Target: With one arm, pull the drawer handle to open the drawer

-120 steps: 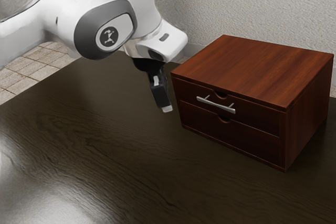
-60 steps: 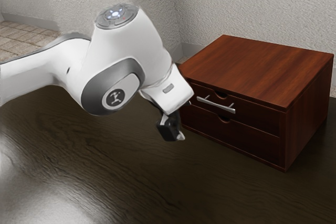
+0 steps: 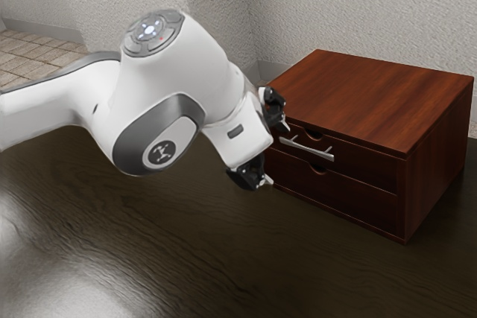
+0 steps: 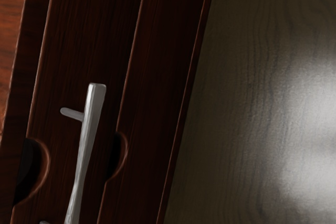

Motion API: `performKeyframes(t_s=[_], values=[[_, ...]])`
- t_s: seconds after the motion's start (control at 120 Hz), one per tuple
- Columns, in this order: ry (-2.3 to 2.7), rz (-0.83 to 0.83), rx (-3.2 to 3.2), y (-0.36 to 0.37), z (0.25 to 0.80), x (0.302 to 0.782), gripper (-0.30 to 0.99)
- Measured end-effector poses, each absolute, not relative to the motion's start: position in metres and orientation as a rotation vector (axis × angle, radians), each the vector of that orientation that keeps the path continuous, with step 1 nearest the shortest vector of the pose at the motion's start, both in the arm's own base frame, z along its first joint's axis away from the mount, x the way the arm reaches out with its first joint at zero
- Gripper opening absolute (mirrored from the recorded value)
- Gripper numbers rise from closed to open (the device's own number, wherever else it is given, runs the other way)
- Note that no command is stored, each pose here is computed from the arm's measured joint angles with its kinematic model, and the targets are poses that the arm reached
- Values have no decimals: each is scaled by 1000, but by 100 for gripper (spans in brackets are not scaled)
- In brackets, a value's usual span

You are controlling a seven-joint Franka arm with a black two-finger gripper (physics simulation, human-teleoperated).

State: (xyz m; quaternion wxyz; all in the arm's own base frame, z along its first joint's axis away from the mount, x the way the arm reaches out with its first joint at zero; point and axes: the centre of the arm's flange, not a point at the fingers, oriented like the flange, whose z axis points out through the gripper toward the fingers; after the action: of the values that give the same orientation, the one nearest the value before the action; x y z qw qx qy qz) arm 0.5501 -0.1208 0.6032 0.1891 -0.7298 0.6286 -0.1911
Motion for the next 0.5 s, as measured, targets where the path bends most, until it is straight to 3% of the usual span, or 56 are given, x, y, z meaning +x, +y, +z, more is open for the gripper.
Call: performKeyframes(t_s=[0.5], values=[[1827,-593,-1938,-126,571,563,69]])
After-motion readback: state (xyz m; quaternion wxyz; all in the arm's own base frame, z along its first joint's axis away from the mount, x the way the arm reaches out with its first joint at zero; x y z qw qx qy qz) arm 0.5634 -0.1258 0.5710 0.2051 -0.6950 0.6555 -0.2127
